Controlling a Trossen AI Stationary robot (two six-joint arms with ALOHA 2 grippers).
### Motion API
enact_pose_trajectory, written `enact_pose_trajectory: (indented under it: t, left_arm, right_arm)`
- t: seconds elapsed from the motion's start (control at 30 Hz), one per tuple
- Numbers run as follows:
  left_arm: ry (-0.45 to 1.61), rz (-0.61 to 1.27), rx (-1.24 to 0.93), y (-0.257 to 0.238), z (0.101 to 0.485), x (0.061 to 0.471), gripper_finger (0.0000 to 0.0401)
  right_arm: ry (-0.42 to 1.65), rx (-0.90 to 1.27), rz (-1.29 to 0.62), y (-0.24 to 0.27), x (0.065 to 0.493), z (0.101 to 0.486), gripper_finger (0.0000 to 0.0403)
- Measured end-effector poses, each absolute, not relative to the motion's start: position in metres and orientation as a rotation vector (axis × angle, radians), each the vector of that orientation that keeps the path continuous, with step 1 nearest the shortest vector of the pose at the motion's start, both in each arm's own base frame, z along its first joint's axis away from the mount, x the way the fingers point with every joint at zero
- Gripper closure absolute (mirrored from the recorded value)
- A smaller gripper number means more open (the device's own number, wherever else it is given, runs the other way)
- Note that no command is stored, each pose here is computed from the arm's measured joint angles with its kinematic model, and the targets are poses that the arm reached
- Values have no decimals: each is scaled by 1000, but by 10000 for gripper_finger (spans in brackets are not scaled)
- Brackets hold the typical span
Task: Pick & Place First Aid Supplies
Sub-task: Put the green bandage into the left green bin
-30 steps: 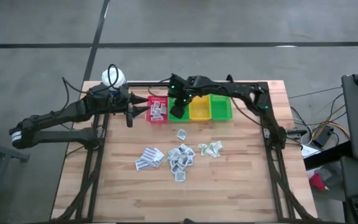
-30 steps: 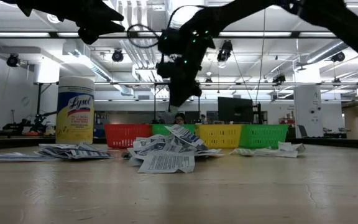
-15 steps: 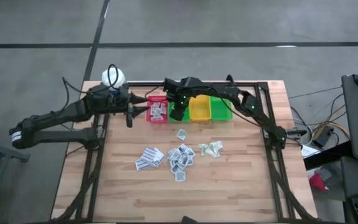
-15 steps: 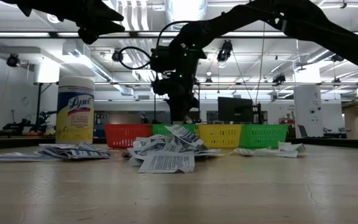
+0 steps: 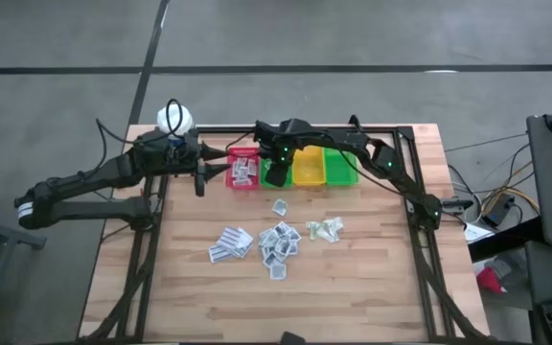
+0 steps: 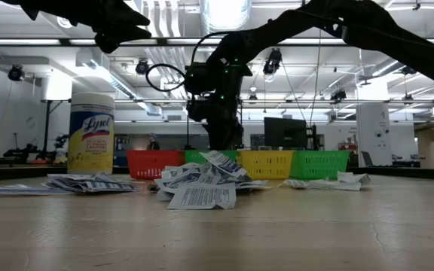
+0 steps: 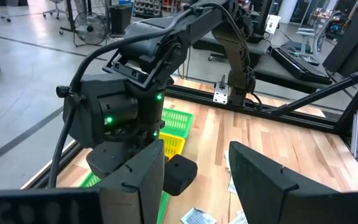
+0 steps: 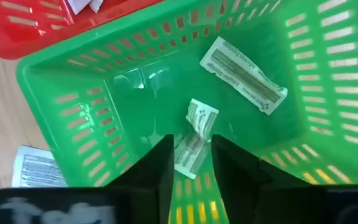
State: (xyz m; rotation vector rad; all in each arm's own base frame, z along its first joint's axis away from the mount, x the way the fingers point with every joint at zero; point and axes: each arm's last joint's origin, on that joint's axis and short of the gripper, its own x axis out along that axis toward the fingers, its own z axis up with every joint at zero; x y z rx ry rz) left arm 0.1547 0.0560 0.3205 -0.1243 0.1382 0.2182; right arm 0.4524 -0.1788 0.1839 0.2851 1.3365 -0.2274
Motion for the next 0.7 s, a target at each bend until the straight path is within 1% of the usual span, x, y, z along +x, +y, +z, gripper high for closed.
enact_pose_trajectory:
  t: [0.13, 0.27, 0.5, 0.7]
  left_arm:
    - [138, 218, -125, 56, 320, 155, 226]
    - [138, 218, -125, 56, 321, 155, 226]
    - [138, 218, -126, 56, 320, 155, 226]
    - [138, 218, -127, 56, 320, 155, 227]
  right_arm:
    - [1321, 264, -220, -179, 453, 193, 272]
    - [1333, 228, -190, -176, 445, 217, 270]
    - [1348, 160, -124, -156, 419, 270, 287]
    - [1339, 145, -79, -132, 398, 301, 302]
